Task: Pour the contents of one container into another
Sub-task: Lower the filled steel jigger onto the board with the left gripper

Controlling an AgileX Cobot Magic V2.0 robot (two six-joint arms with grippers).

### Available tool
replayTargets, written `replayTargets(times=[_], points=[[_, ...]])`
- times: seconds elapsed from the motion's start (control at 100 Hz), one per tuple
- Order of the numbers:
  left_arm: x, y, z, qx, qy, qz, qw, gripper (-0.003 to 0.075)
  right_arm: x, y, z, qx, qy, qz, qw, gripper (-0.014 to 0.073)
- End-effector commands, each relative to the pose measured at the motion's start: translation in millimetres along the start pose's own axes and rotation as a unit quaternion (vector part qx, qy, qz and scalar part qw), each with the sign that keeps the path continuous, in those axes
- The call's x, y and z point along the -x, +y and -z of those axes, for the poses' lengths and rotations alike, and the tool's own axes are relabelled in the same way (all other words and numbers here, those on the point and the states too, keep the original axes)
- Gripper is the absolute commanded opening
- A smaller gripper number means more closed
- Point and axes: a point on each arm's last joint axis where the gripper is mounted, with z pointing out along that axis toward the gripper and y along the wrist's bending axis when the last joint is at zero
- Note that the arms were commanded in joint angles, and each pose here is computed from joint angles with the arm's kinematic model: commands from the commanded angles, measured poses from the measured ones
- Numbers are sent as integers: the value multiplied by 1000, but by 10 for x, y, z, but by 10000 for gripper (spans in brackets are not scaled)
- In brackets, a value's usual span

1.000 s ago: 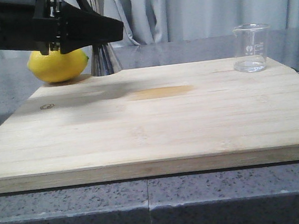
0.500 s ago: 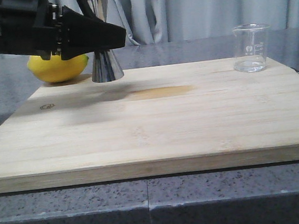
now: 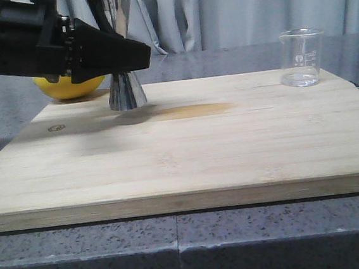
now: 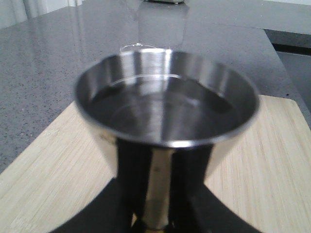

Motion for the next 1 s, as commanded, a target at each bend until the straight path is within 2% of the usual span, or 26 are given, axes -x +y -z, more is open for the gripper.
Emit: replayTargets(times=[0.0, 0.99], points=[[282, -64, 53, -21, -74, -18, 997, 59, 151, -17, -8, -4, -49, 1, 999, 533], [191, -103, 61, -15, -74, -6, 997, 59, 151, -17, -8, -4, -49, 1, 999, 533]])
